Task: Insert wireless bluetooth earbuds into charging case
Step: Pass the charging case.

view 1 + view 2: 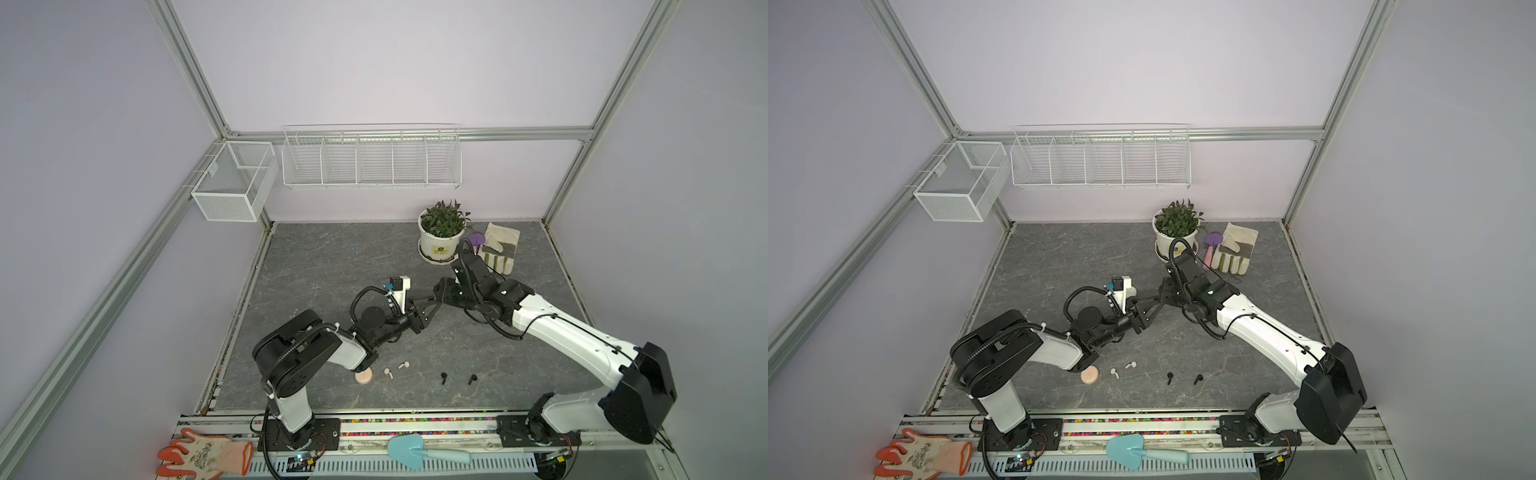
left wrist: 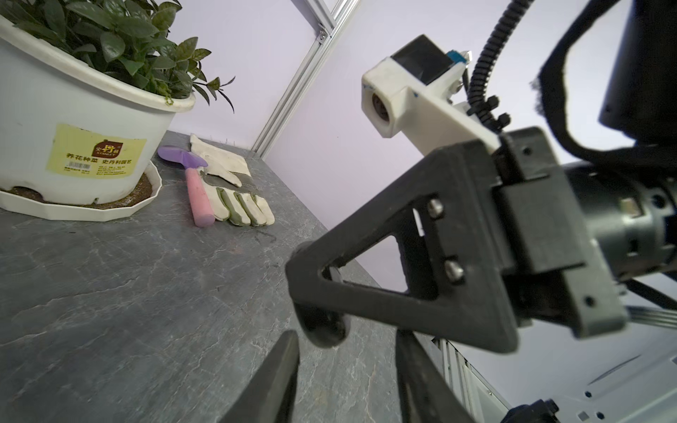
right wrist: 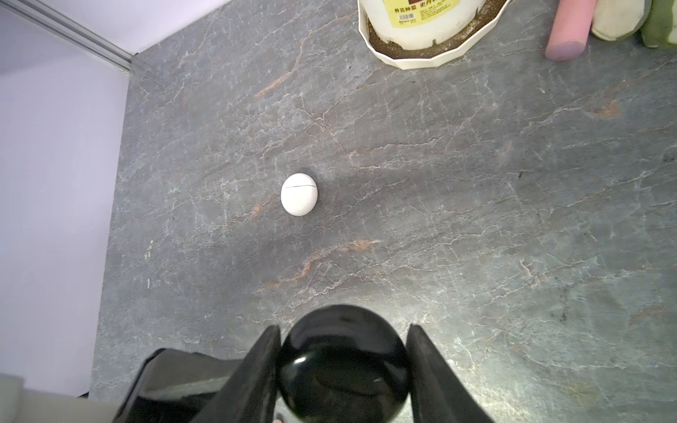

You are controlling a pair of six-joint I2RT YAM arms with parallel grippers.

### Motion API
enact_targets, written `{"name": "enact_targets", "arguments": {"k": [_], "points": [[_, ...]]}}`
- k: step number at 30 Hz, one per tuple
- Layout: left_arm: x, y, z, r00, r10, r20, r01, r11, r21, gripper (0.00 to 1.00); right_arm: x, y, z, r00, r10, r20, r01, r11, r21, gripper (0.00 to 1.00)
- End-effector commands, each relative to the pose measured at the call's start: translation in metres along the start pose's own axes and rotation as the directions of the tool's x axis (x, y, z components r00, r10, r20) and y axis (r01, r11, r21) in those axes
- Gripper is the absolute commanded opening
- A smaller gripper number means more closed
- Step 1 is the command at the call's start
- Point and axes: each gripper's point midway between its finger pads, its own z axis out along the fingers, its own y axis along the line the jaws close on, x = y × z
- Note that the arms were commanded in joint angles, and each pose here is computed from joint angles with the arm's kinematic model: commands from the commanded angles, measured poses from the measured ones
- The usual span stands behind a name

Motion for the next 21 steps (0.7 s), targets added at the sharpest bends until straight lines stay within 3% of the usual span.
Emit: {"name": "enact_targets", "arguments": {"k": [1, 12, 21], "points": [[-0.012, -0.013, 0.008, 0.999, -0.011, 0.042, 0.009, 0.998, 0.055, 0.46, -0.013, 0.017, -0.017, 0.998, 0.037, 0.041, -0.035, 0.997, -0.064, 0.38], [-0.018, -0.019, 0.02, 0.998, -0.052, 0.043, 0.048, 0.994, 0.097, 0.44, -0.015, 0.028, -0.023, 0.999, 0.034, 0.041, -0.029, 0.994, -0.104, 0.37], [-0.024, -0.022, 0.021, 0.996, -0.059, 0.06, 0.053, 0.993, 0.103, 0.27, -0.013, 0.035, -0.023, 0.999, 0.013, 0.04, -0.008, 0.993, -0.114, 0.38]]}}
